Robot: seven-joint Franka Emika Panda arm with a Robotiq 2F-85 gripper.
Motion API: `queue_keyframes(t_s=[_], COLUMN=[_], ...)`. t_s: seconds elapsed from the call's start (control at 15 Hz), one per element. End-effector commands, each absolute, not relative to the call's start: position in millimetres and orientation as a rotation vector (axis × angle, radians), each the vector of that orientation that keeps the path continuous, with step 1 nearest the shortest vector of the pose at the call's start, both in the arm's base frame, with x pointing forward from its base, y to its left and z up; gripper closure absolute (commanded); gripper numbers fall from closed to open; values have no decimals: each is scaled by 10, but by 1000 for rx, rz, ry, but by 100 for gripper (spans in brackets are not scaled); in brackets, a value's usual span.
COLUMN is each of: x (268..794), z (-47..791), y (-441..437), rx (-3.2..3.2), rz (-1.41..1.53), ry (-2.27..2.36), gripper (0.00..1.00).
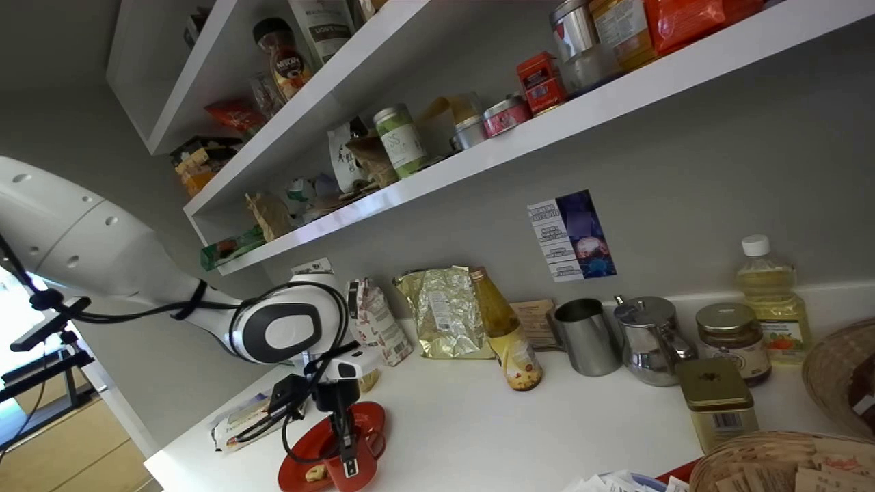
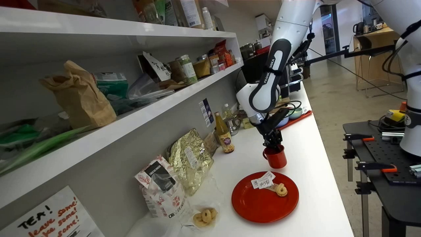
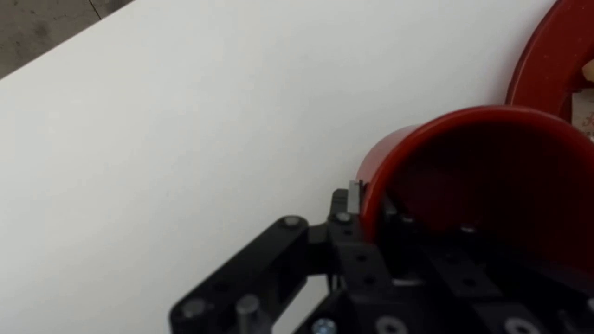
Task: Remove the red mug from the red plate.
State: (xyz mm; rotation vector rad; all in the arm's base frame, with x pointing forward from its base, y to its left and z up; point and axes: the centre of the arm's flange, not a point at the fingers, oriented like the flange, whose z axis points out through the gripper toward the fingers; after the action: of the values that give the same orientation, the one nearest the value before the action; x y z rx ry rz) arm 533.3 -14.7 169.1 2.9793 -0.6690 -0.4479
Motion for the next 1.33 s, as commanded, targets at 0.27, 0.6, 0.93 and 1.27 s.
queue_keyframes(t_s=[0.27,0.6,0.93,1.27], x=[5327,5225,5176,5196], z=[1533,1422,1368,1381], y=[-177,-130,-89,-120], rx=[2978,2972,2973,2953], rz=[-494,-517,-527,-538], ry=[-656,-663,-659,-658], gripper=[98,98,98,79])
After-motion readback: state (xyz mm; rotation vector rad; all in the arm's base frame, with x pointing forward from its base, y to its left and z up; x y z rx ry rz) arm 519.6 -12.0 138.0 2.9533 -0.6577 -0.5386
